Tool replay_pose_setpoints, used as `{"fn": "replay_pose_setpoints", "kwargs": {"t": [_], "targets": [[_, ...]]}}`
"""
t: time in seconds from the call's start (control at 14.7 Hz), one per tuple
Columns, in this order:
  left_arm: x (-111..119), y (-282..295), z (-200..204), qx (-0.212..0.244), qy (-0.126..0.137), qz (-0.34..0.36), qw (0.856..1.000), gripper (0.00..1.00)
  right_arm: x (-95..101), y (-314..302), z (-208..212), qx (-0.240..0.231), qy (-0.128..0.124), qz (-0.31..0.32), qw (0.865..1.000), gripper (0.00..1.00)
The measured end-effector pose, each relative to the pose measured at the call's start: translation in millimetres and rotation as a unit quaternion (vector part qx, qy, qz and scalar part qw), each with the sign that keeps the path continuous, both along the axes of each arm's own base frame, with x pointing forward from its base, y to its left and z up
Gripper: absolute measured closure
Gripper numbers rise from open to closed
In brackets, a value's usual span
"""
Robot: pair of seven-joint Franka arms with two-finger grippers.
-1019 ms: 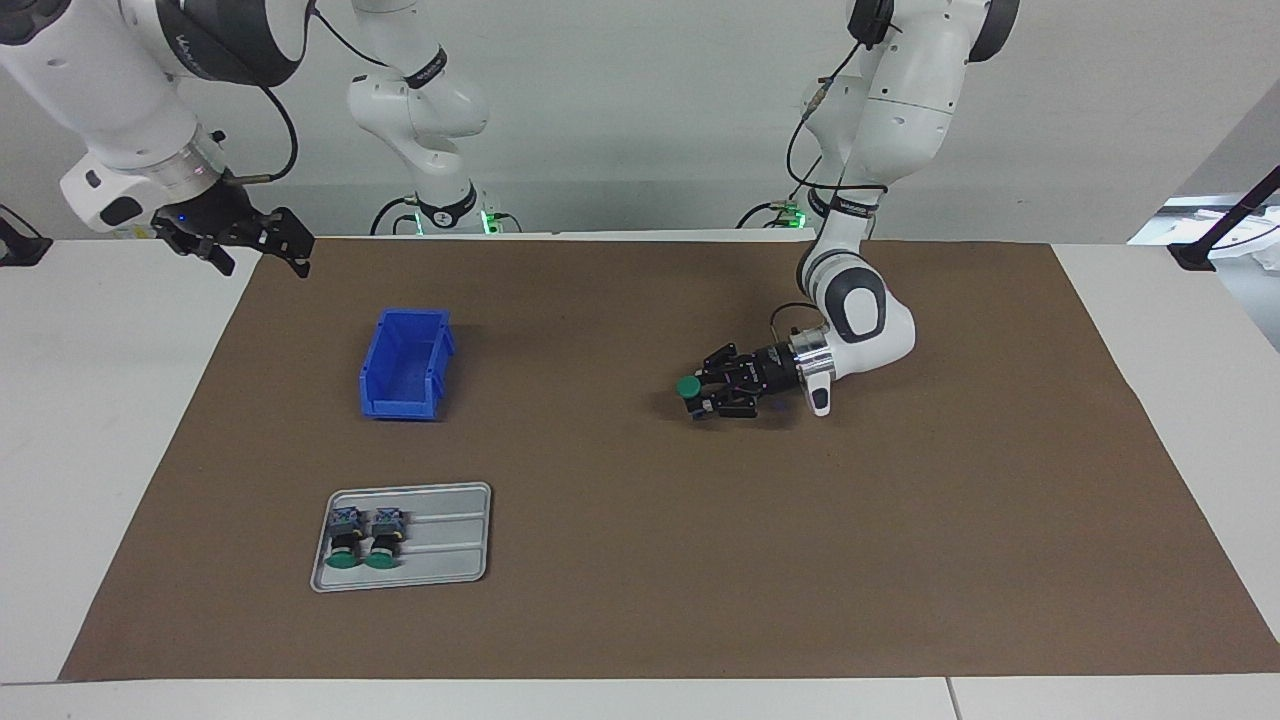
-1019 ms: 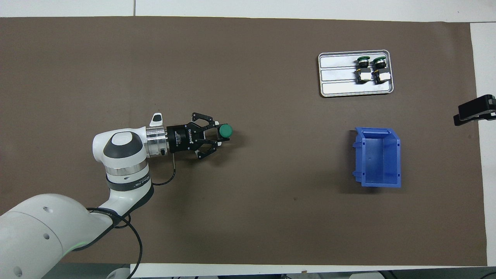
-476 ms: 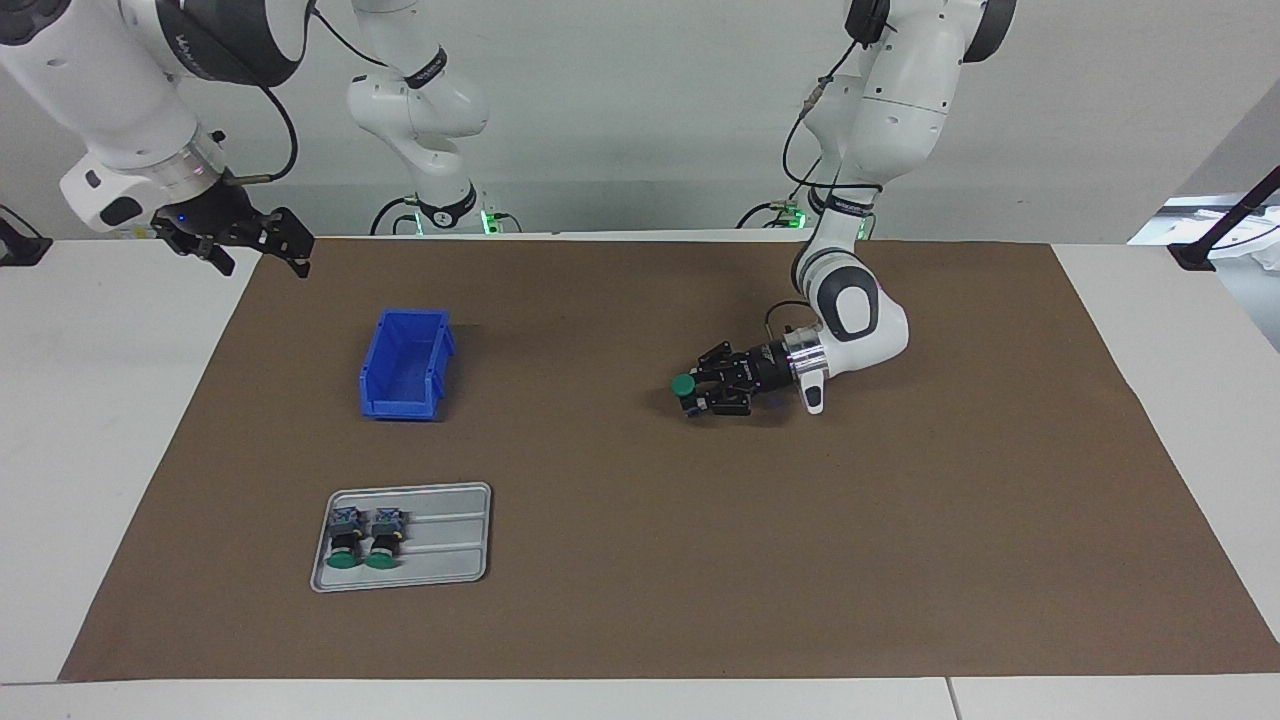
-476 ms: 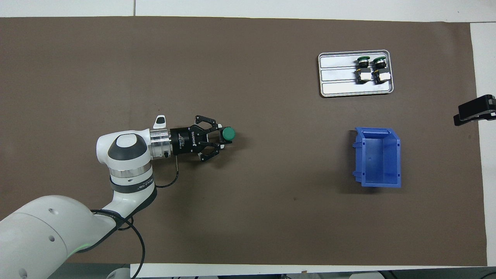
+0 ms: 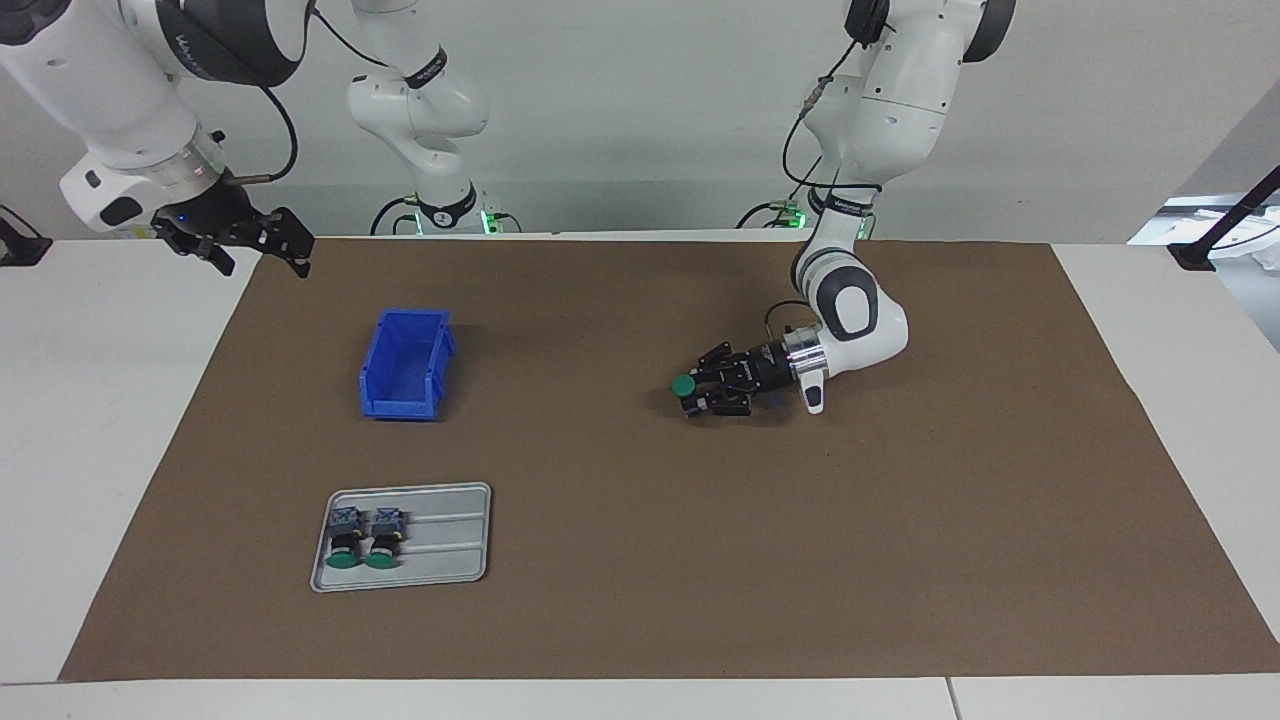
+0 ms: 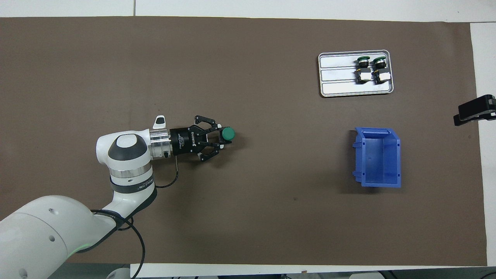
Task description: Place and press button with both arms
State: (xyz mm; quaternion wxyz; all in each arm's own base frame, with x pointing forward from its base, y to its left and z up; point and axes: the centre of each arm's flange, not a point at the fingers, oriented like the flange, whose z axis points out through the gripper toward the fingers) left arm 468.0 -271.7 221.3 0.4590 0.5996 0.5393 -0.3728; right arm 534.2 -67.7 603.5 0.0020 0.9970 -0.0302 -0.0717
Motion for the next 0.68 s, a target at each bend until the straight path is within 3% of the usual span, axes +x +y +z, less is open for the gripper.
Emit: {"fn": "replay_pose_setpoints", "kwargs": {"t": [0.68], "targets": [[0.3,0.8,-0.5,0.004,-0.001,0.002,1.000,0.59,0.0,0.0,0.0,0.000,0.000,0.000,1.000,0.02]]}}
